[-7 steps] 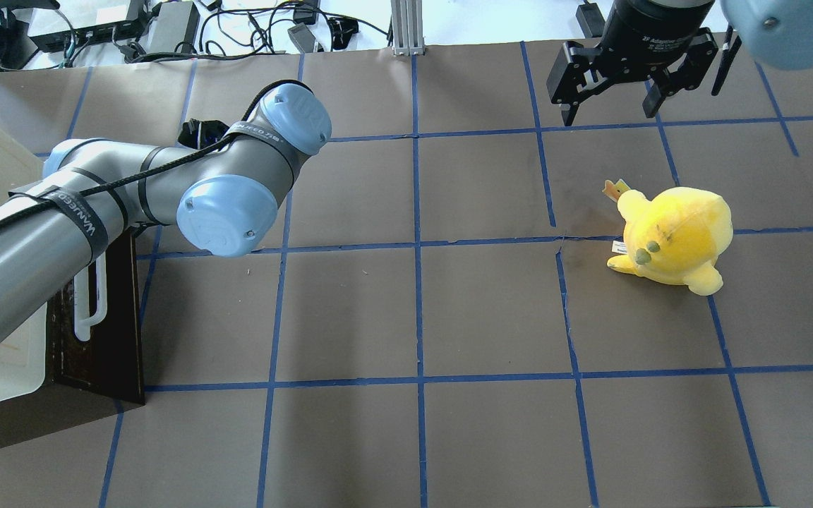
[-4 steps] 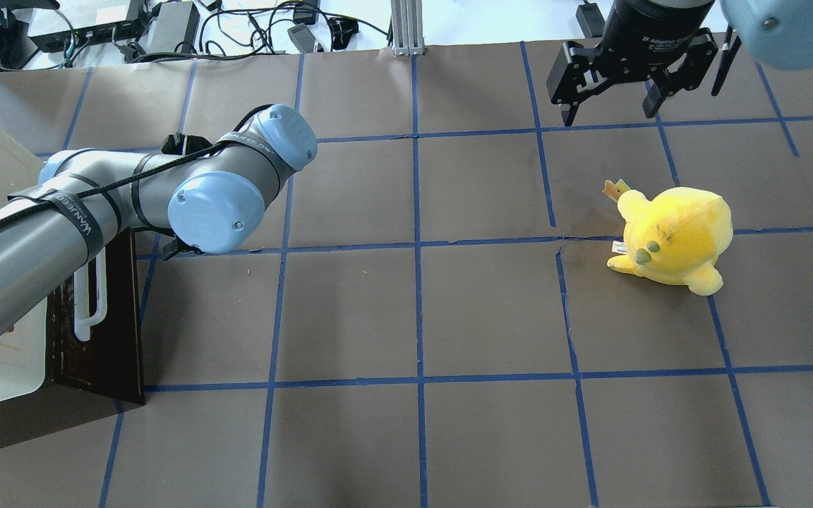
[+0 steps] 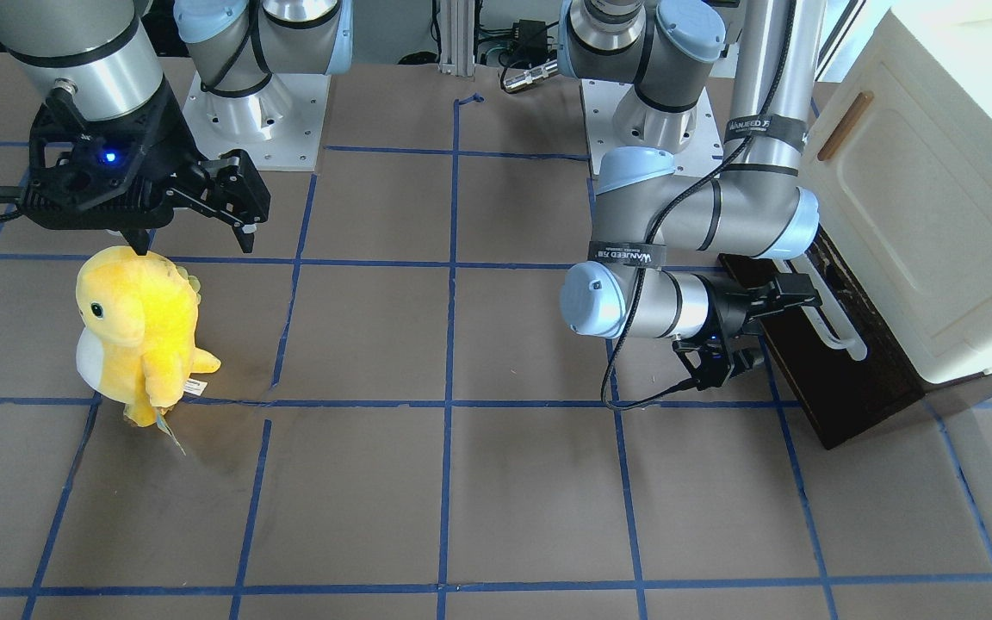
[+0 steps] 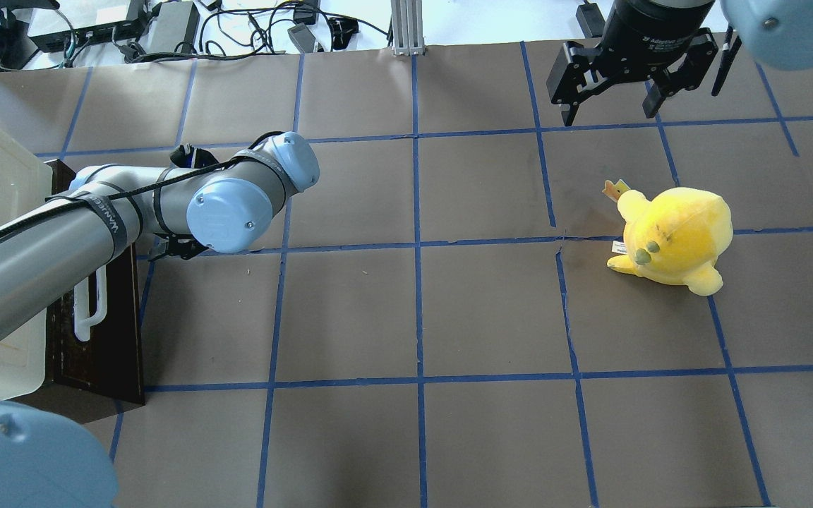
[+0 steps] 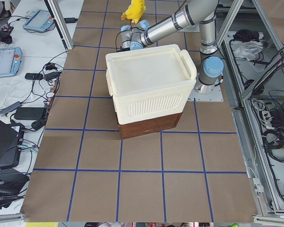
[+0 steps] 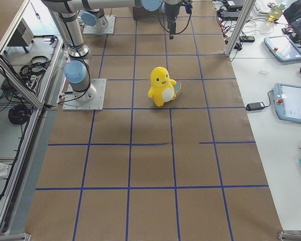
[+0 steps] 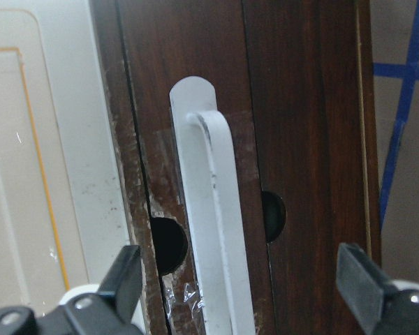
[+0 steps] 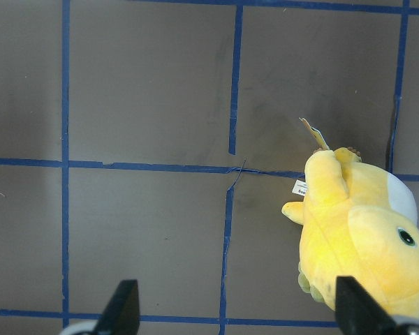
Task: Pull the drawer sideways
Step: 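Close the left gripper on the white drawer handle, then hold the handle firmly with the left gripper, adjusting grip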
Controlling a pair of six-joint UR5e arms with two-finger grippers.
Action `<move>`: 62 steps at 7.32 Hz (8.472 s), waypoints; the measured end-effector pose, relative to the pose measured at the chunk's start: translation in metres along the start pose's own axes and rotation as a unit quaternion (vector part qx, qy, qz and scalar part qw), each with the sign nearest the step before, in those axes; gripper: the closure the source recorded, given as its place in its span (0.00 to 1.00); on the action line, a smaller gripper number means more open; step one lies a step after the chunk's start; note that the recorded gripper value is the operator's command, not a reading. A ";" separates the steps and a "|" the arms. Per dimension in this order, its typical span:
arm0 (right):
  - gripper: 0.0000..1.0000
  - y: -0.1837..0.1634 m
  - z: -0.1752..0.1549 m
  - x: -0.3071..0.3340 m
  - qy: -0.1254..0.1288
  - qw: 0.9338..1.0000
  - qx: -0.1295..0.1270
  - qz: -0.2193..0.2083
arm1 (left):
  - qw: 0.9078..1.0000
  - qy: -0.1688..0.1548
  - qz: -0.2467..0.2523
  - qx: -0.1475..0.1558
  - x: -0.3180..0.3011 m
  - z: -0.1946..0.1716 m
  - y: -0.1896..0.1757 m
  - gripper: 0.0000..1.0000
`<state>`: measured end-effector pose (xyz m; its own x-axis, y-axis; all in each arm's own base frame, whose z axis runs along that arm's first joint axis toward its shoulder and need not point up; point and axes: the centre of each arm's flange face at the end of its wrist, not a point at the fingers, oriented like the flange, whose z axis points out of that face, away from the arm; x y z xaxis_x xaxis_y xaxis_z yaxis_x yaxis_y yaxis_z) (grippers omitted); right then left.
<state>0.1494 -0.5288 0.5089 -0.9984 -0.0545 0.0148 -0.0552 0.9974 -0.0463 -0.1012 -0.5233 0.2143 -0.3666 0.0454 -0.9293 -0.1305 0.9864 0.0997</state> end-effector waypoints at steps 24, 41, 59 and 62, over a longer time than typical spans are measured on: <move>0.00 0.000 0.000 0.000 0.000 1.000 0.000 0.000 | 0.998 -0.035 0.037 -0.035 -0.001 0.047 0.004 0.45; 0.00 0.000 0.000 0.000 0.000 1.000 0.000 0.000 | 0.999 -0.030 0.034 -0.026 0.005 0.034 0.000 0.69; 0.00 0.000 0.000 0.000 0.000 1.000 0.000 0.000 | 0.999 -0.013 0.030 -0.014 0.006 0.010 -0.003 0.69; 0.00 0.000 0.000 0.000 0.000 1.000 0.000 0.000 | 0.999 -0.012 0.034 -0.011 -0.001 0.007 -0.005 0.69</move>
<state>0.1494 -0.5288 0.5089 -0.9984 -0.0548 0.0148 -0.0554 0.9974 -0.0463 -0.0939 -0.5267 0.2123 -0.3536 0.1171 -0.9280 -0.1264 0.9770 0.1714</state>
